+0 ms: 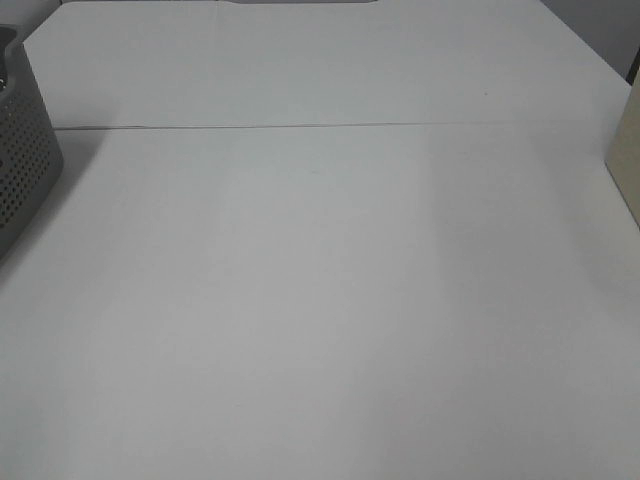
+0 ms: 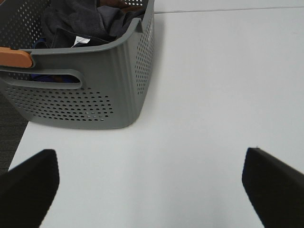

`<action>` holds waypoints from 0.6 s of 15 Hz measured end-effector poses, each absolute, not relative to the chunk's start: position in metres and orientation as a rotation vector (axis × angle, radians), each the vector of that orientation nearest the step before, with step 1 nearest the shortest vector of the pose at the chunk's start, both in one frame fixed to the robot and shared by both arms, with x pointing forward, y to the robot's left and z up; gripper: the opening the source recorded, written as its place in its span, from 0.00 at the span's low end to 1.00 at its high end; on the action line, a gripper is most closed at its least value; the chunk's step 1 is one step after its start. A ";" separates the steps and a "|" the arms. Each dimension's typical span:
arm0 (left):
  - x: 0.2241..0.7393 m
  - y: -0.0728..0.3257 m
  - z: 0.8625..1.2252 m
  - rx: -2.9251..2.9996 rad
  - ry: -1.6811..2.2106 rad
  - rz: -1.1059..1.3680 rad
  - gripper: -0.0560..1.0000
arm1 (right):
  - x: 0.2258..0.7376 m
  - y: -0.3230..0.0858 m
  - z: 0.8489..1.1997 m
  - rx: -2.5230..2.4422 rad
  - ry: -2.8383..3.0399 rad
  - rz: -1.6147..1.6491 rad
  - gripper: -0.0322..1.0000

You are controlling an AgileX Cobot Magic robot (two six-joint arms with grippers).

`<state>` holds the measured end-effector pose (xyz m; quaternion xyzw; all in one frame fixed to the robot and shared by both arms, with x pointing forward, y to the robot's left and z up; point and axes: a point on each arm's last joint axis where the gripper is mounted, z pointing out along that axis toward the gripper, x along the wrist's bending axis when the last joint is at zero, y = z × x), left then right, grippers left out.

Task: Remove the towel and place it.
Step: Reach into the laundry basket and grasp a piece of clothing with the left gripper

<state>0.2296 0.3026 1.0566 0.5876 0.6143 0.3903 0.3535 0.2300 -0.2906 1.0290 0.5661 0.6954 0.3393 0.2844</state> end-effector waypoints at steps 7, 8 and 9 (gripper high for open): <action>0.230 0.303 1.057 1.519 1.589 1.009 0.99 | 0.230 -0.291 1.029 1.515 1.860 0.908 0.86; 0.230 0.303 1.057 1.519 1.589 1.009 0.99 | 0.230 -0.291 1.029 1.515 1.860 0.908 0.86; 0.230 0.303 1.057 1.519 1.589 1.009 0.99 | 0.230 -0.291 1.029 1.515 1.860 0.908 0.86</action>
